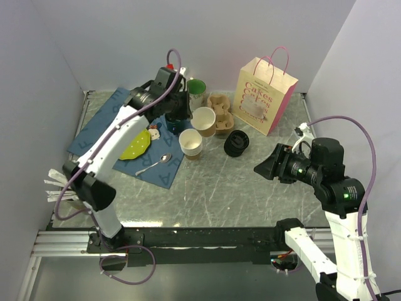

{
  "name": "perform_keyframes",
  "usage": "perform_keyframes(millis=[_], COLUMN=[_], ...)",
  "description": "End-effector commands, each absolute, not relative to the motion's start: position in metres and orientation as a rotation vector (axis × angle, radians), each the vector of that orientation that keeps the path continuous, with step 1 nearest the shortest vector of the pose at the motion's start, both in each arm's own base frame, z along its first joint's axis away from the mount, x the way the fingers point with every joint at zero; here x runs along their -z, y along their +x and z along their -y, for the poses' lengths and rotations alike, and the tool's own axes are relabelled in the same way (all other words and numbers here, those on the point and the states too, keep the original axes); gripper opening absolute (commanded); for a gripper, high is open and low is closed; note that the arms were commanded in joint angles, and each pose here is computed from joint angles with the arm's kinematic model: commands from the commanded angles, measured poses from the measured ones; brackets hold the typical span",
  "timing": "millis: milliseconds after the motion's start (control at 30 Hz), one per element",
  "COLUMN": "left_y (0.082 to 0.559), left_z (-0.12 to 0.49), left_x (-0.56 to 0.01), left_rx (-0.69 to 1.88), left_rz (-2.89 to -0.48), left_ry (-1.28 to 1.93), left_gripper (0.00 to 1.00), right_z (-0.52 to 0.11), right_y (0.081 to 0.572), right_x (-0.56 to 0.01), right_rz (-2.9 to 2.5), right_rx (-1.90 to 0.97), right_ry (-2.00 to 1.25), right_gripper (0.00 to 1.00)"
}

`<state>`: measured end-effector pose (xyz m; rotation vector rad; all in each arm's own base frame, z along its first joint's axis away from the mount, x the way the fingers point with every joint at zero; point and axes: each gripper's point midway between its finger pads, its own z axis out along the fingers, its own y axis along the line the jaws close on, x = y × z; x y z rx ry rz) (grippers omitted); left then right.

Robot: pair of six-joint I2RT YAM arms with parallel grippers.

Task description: Pack the takeout coffee

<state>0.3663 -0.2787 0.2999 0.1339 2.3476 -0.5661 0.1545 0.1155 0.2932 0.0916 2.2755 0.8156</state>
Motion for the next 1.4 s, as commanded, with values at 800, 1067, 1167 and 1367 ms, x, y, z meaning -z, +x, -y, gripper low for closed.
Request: perform_keyframes(millis=[800, 1067, 1167, 1367], left_y=[0.23, 0.228, 0.239, 0.237], left_z=[0.299, 0.295, 0.298, 0.285], left_x=[-0.144, -0.15, -0.197, -0.285], left_rx=[0.505, 0.48, 0.504, 0.615], left_rz=[-2.534, -2.538, -2.445, -2.263], left_ry=[0.352, 0.361, 0.35, 0.274], left_gripper=[0.03, 0.51, 0.69, 0.99], right_z=[-0.112, -0.094, -0.081, -0.067], right_y=[0.172, 0.18, 0.197, 0.261], right_x=[-0.261, -0.242, -0.239, -0.232], right_rz=[-2.296, -2.32, -2.292, -2.229], right_rx=[-0.783, -0.655, -0.555, -0.402], right_ry=[0.21, 0.315, 0.365, 0.392], right_gripper=[0.69, 0.68, 0.68, 0.63])
